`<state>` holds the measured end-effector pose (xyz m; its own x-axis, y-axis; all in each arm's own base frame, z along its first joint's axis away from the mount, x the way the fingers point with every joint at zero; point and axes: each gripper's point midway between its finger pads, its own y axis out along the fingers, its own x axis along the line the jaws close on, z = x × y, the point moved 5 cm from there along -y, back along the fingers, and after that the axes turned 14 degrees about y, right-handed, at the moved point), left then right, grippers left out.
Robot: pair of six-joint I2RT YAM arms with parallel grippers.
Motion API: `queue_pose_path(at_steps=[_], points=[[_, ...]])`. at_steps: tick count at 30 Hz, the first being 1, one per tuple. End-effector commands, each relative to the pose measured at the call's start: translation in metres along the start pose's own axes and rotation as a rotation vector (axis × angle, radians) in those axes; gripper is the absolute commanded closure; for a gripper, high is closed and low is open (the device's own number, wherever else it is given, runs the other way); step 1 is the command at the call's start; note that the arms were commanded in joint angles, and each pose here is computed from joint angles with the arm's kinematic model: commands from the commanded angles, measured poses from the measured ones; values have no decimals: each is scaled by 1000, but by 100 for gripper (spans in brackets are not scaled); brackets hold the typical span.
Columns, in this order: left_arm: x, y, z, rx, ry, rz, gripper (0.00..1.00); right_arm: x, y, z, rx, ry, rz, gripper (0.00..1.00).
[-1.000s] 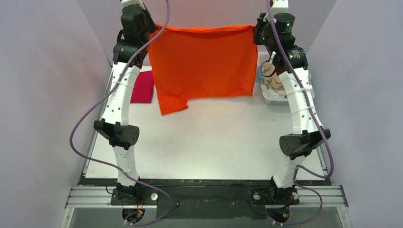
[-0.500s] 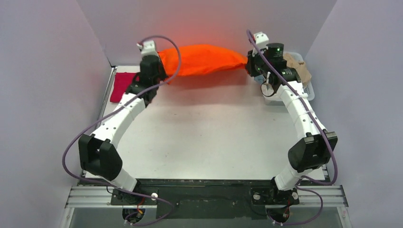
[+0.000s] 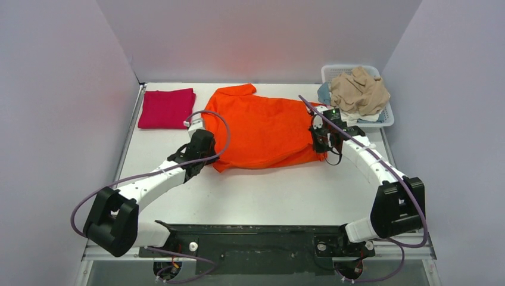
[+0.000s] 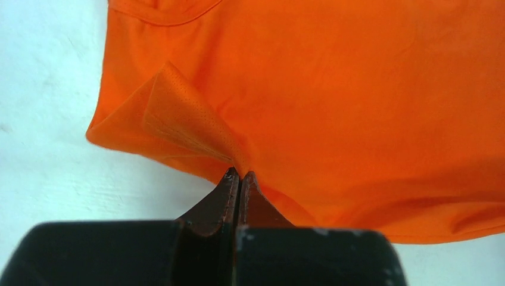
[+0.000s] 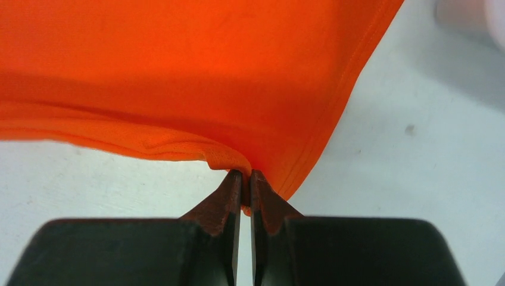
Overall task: Fold and stack the t-shirts
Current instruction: Flatten out the tshirt
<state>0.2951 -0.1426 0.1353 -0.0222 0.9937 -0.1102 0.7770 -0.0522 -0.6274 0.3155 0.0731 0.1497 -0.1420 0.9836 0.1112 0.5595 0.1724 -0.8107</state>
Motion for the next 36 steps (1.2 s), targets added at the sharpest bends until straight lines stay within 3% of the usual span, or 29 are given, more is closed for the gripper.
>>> queue_pose_path(at_steps=[1, 6, 14, 17, 18, 20, 21, 22, 24, 25, 26, 28, 32, 36], points=[[-13, -18, 16, 21, -99, 54, 100, -7, -11, 26, -22, 130, 114, 100], [-9, -39, 51, 86, -115, 20, 100, -9, -23, 54, 0, 191, 188, 100], [4, -69, 95, 199, -153, -43, 100, 0, -39, 114, 146, 339, 288, 100], [10, -78, 116, 293, -161, -53, 78, -3, -47, 143, 211, 436, 355, 94], [7, -83, 124, 338, -172, -33, 64, -2, -49, 148, 218, 488, 366, 92], [9, -98, 139, 420, -151, -22, 50, -1, -58, 166, 257, 525, 381, 81], [13, -106, 147, 461, -127, -35, 45, -1, -63, 171, 240, 531, 380, 68], [10, -116, 149, 479, -115, -1, 30, -3, -68, 177, 248, 550, 397, 60], [9, -135, 148, 487, -78, 30, 23, -5, -79, 183, 217, 571, 394, 34], [8, -143, 141, 471, -66, 37, 23, -5, -86, 180, 175, 580, 374, 29], [5, -152, 136, 446, -53, 80, 22, -5, -92, 177, 151, 583, 359, 16], [-1, -166, 118, 379, -45, 145, 22, -2, -105, 164, 68, 592, 297, 8], [-12, -172, 87, 246, -44, 212, 15, 8, -121, 140, -57, 575, 159, 6], [-20, -147, 73, 142, -54, 180, 13, 22, -106, 123, -84, 579, 62, 6]])
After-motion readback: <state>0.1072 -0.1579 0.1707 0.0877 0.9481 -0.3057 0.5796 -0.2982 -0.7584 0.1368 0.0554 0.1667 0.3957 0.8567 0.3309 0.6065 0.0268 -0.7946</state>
